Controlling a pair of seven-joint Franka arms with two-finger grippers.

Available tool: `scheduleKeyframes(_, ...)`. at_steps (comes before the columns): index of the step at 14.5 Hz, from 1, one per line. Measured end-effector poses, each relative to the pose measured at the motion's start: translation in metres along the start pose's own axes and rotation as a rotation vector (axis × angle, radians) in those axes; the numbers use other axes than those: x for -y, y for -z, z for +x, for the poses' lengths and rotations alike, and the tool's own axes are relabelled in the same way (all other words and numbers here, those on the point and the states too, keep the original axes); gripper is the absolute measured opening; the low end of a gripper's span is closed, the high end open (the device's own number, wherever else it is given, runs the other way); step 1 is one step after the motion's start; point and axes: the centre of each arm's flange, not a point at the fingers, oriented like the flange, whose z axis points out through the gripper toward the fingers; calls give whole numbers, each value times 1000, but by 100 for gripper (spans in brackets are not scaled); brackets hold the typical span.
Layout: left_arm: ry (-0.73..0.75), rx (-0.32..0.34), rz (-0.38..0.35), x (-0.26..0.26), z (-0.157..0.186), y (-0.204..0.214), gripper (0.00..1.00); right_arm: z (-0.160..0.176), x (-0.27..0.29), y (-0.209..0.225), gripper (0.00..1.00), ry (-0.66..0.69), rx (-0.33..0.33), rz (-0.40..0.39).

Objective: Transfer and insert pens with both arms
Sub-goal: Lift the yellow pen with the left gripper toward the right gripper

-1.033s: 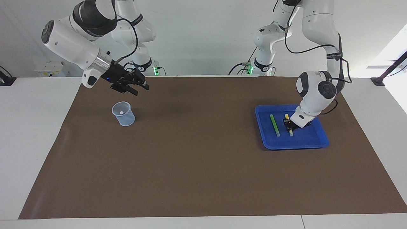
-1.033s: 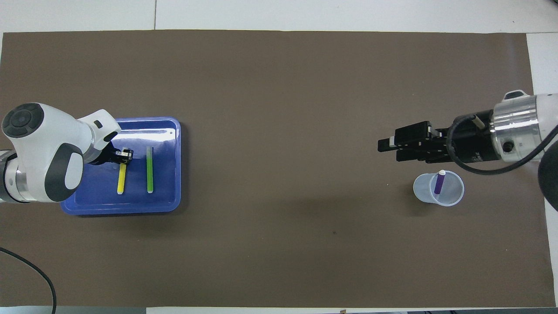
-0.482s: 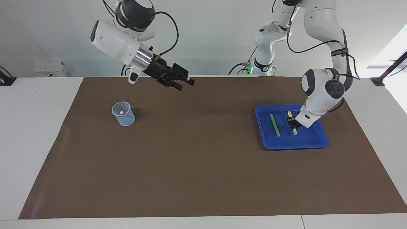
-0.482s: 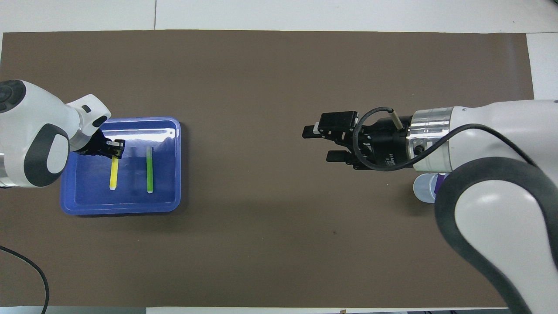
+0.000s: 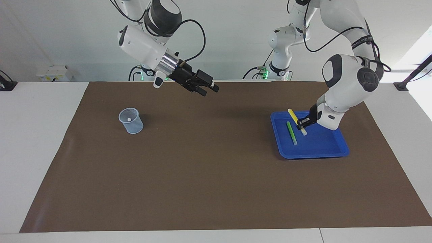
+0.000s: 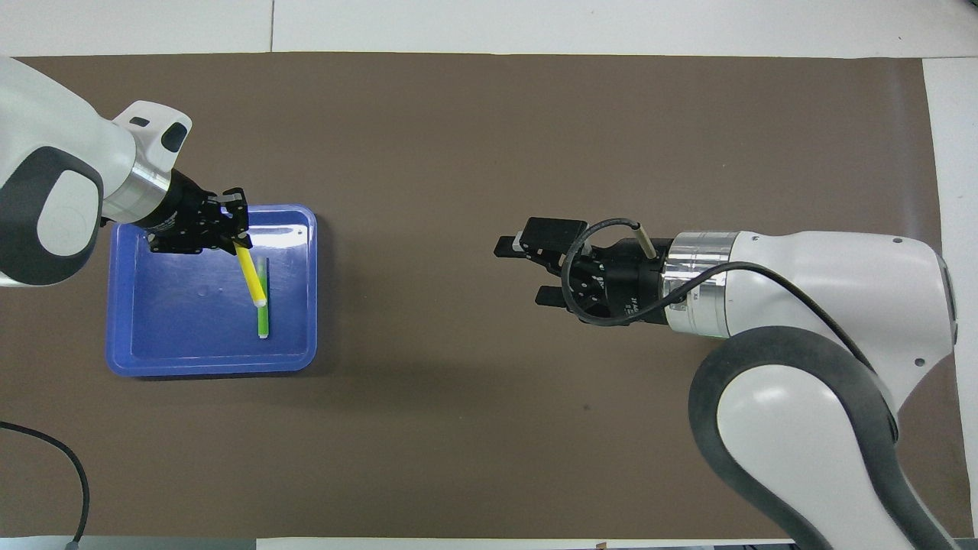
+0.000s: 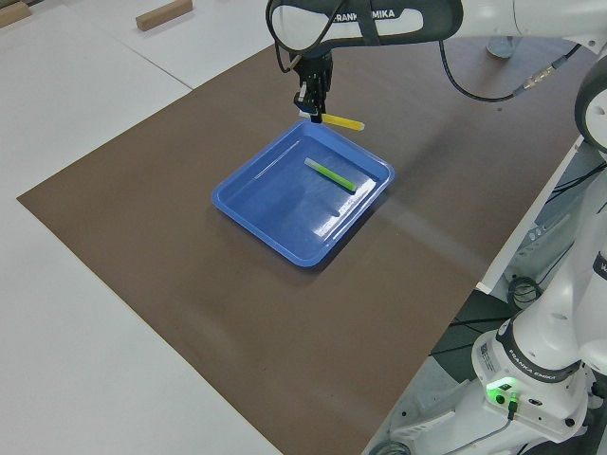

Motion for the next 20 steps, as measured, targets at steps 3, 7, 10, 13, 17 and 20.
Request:
scheduleKeyframes(3,319,85,-79,-46,-38,1,17,-5,2,-2,100,-3,-1,3)
scheduleKeyframes(7,670,234,-168,-73,-66,10,17,-2,2,0,97,21,-40,17)
scheduleKeyframes(10,782,338,-210,-86,-82,14,17,-8,5,-8,91,47,-82,31)
scheduleKeyframes(13,811,389,-237,-96,-101,10,17,-21,7,-22,90,70,-119,40)
scheduleKeyframes(17,841,406,-278,-101,-127,2,17,-19,5,-31,90,70,-143,38)
scheduleKeyframes(20,843,395,-296,-107,-143,-8,17,-26,8,-41,81,86,-165,44)
